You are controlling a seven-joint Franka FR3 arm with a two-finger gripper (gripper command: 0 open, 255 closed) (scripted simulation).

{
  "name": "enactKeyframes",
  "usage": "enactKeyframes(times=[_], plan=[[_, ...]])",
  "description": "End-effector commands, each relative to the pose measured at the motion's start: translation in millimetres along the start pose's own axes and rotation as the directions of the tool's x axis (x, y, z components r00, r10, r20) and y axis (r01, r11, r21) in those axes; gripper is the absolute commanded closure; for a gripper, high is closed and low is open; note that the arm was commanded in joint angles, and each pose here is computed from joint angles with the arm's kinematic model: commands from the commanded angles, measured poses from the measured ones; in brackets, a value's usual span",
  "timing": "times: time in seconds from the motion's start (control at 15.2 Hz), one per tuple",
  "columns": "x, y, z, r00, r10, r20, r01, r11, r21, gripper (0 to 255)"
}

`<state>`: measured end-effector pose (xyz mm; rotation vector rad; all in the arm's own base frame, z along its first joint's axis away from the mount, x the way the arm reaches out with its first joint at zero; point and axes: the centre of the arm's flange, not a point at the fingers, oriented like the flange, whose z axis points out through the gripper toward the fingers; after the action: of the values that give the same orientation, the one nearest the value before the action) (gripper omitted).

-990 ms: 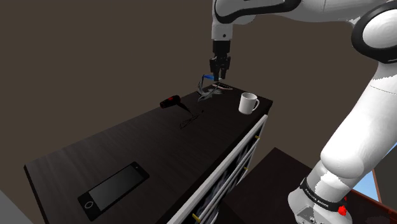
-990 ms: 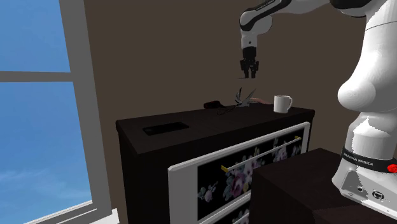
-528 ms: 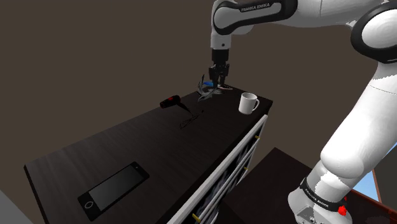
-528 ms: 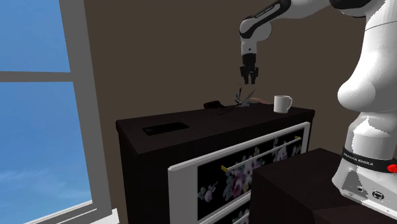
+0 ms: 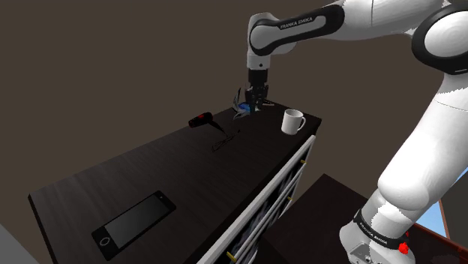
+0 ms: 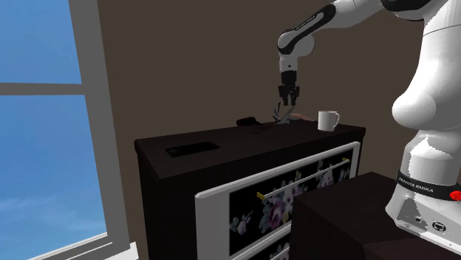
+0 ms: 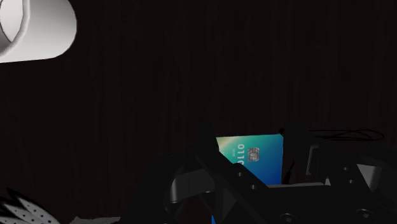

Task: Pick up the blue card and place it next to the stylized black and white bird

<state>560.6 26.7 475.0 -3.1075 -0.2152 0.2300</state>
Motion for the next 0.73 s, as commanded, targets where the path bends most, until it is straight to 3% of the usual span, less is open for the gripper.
enactKeyframes(times=[0.0, 0.66], plan=[[1.6, 0.5, 11.3, 1.000, 0.000, 0.000, 0.000, 1.000, 0.000, 255], [9.2, 2.0, 63.5, 1.000, 0.000, 0.000, 0.000, 1.000, 0.000, 255]])
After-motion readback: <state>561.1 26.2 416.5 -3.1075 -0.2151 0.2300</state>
